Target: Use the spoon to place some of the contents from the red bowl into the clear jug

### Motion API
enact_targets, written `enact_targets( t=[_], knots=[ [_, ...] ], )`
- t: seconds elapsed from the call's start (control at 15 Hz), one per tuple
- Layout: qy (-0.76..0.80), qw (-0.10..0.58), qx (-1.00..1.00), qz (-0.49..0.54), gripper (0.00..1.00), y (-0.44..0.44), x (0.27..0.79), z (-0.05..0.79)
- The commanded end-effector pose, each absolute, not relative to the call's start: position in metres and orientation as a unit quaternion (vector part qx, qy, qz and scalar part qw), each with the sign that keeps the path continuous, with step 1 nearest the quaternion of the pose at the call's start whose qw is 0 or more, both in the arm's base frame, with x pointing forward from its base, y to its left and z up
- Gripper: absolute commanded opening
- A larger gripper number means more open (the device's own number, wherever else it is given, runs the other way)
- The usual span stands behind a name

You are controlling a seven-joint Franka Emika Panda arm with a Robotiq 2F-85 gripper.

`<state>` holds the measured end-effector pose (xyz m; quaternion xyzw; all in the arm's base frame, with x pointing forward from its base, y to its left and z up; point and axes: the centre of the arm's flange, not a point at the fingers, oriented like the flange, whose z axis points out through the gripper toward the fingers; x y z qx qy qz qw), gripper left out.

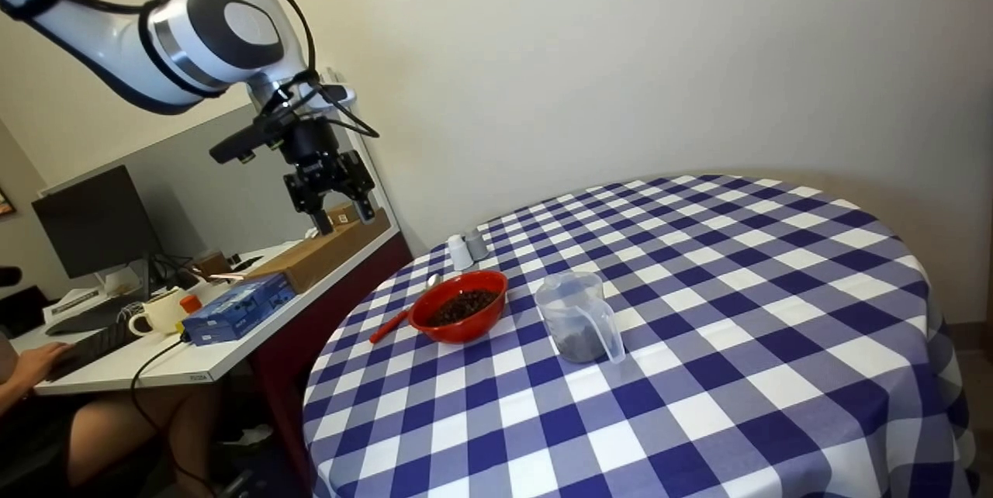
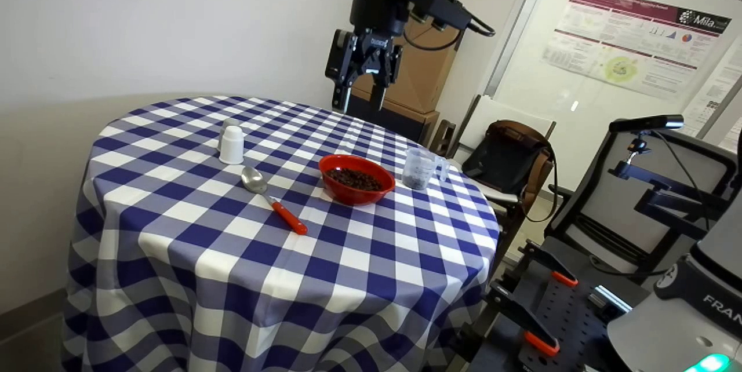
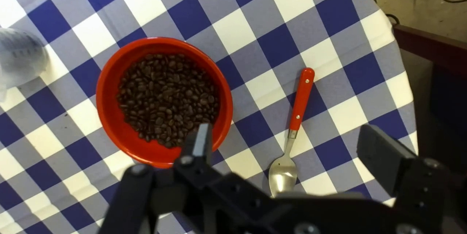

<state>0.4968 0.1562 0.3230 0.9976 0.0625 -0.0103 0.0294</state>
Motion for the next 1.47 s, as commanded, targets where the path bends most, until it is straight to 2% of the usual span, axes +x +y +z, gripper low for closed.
enact_targets(
  t=[0.0,1.4],
  knots=[
    [0.054,0.044,0.998,0.000,1.00,0.162,0.516,0.290],
    [0.003,0.040,0.999,0.003,1.00,0.199,0.530,0.175]
  ],
)
